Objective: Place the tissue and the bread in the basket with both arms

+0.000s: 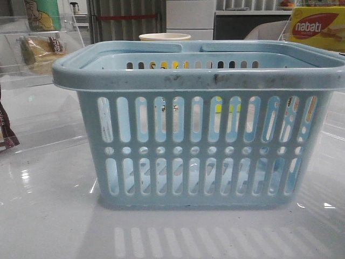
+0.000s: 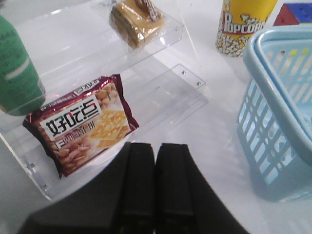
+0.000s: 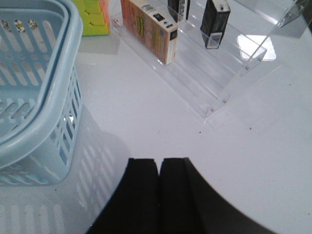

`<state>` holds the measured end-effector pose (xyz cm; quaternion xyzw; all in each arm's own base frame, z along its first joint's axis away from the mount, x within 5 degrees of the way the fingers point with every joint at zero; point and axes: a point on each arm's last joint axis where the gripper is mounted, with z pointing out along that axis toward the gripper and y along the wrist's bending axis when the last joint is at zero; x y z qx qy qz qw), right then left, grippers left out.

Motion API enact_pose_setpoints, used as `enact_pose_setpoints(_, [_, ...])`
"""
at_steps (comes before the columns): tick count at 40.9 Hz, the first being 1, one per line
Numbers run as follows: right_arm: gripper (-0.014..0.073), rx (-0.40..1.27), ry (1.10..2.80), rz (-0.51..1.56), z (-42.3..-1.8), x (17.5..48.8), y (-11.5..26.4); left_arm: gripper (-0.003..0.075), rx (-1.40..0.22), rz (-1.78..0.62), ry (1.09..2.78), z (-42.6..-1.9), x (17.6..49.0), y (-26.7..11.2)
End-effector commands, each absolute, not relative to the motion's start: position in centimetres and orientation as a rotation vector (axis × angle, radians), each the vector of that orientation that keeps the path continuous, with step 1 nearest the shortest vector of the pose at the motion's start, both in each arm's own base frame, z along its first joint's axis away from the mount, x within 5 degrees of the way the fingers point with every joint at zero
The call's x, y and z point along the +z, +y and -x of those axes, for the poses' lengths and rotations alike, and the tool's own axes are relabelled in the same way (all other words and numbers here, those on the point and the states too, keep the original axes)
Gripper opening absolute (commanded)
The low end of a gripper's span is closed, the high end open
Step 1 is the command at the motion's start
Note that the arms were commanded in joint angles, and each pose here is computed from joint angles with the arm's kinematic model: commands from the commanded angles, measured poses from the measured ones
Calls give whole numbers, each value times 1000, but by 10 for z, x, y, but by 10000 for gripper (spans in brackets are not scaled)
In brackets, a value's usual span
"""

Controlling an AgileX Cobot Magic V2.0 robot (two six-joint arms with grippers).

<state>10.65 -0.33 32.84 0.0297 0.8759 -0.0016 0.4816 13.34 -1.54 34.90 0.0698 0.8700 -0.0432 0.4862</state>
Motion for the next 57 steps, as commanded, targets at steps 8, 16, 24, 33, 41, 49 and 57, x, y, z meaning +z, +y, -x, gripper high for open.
enact_pose_setpoints(8, [362, -5, 2160, -68, -134, 330, -4, 228, -120, -152, 2129, -156, 348, -17])
enact_pose_setpoints(16, [592, -8, 2215, -77, -151, 321, -5, 490, -93, -191, 2118, -160, 348, -17])
enact_pose_setpoints(24, [592, -48, 2240, -186, -185, 325, -21, 488, -137, -192, 2109, -160, 348, -20])
enact_pose_setpoints(33, [592, -94, 2237, -283, -234, 343, -47, 488, -196, -325, 2091, -156, 349, -39])
enact_pose_setpoints(41, [592, -95, 2229, -285, -286, 354, -57, 488, -218, -424, 2064, -153, 350, -51])
enact_pose_setpoints(49, [592, -95, 2258, -289, -334, 352, -67, 488, -222, -435, 2062, -153, 350, -52])
enact_pose_setpoints(57, [592, -143, 2310, -269, -369, 340, -76, 488, -219, -436, 2062, -153, 350, -52])
